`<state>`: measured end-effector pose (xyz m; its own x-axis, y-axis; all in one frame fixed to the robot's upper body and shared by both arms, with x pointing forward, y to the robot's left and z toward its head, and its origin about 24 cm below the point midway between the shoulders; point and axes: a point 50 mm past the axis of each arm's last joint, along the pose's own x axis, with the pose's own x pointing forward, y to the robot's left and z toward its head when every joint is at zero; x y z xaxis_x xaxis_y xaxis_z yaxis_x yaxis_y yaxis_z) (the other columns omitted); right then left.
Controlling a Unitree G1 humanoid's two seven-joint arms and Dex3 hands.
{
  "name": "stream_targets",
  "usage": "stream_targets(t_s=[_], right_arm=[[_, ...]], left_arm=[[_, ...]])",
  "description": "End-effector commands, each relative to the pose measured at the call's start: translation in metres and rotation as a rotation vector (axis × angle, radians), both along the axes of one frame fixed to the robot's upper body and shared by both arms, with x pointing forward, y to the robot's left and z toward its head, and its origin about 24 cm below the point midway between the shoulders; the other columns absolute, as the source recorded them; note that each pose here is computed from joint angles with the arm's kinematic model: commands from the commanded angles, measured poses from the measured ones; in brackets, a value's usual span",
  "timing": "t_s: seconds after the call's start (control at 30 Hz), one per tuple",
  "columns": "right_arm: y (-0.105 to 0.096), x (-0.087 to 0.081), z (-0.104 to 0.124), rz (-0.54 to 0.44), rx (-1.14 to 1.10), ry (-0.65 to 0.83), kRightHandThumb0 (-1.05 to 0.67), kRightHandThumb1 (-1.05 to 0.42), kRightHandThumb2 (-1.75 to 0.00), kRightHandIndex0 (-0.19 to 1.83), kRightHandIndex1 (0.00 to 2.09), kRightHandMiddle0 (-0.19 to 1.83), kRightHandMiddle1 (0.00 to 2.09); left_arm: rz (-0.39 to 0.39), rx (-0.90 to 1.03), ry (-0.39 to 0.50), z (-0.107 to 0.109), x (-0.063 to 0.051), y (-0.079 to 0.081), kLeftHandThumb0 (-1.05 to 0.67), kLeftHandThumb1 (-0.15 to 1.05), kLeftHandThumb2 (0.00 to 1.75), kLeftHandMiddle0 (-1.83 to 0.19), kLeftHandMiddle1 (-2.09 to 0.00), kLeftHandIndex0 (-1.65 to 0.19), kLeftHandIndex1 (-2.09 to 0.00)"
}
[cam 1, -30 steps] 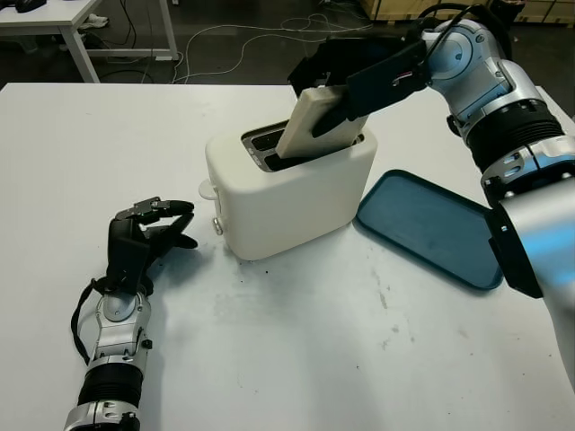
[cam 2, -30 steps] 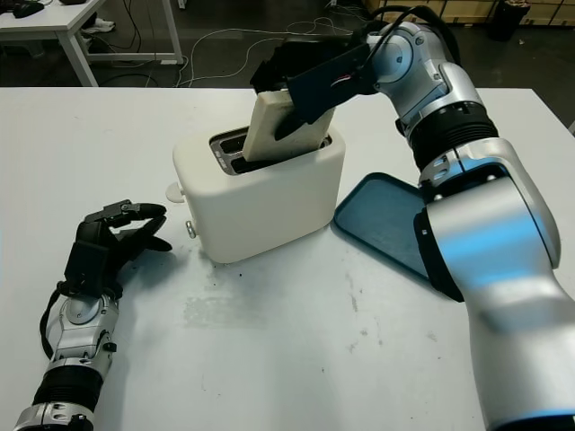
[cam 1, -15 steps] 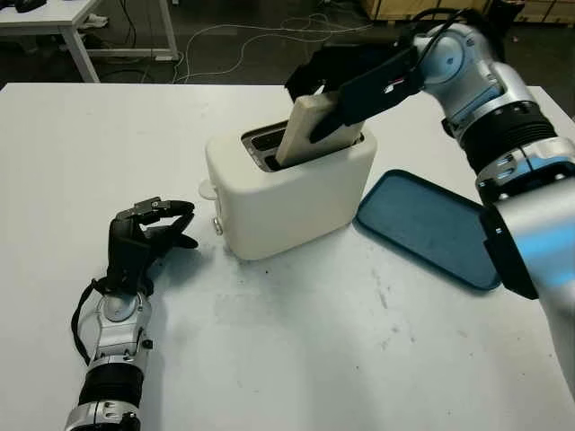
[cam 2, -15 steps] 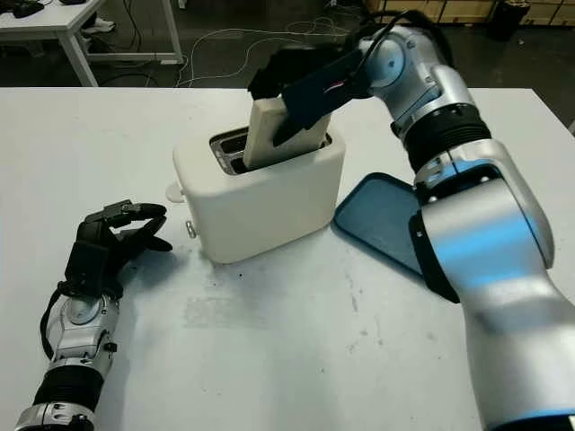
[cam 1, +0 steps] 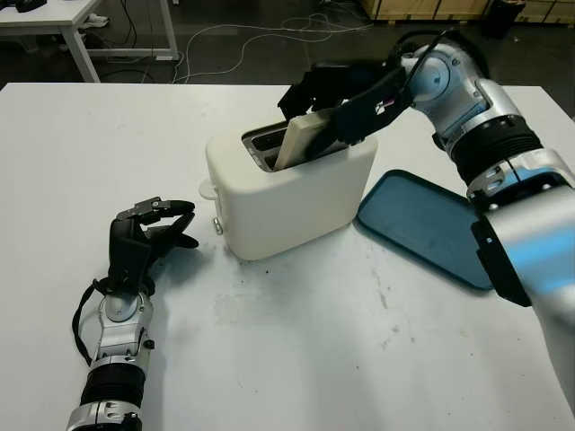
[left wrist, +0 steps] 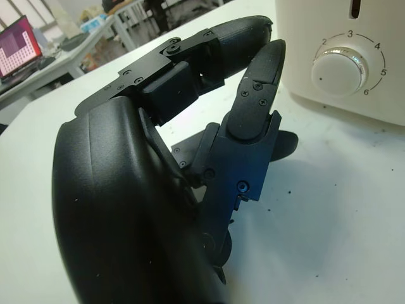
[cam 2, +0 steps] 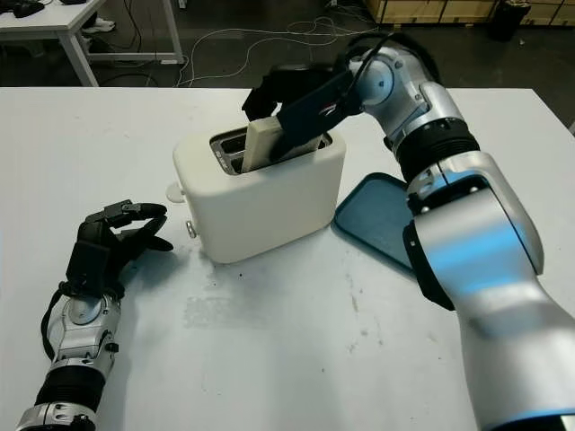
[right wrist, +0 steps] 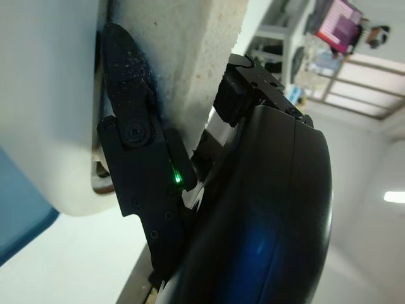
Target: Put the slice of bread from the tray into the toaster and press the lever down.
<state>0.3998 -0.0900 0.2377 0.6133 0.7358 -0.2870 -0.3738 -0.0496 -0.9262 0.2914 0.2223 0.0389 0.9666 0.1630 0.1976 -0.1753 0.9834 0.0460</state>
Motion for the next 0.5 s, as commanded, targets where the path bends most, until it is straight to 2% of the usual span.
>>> stream_targets(t_s=[0.0,0.07,0.13,0.47], right_arm=[[-0.002,-0.001,0.003,0.013,-0.007,-0.052,-1.00,-0.92,-0.08,0.29,1.29,0.62,0.75],[-0.002,-0.001,0.006,0.009,-0.007,-0.080,-1.03,-0.92,-0.06,0.16,1.12,0.60,0.49],[-0.002,-0.001,0.010,0.006,0.002,-0.107,-1.04,-0.92,-0.04,0.13,1.09,0.58,0.41],[-0.003,-0.001,0.025,-0.013,0.021,-0.169,-1.04,-0.92,-0.03,0.08,0.99,0.53,0.30]], left_arm=[[0.002,0.001,-0.007,0.001,0.000,-0.001,-1.05,0.87,0.00,-1.53,-0.55,-1.35,-0.54],[0.002,-0.002,-0.007,0.001,-0.001,-0.001,-1.05,0.86,0.00,-1.53,-0.55,-1.36,-0.54],[0.000,-0.001,-0.010,0.001,-0.001,-0.001,-1.05,0.86,0.00,-1.52,-0.54,-1.35,-0.53],[-0.002,-0.009,-0.006,0.000,0.000,-0.001,-1.05,0.86,0.00,-1.52,-0.54,-1.36,-0.53]])
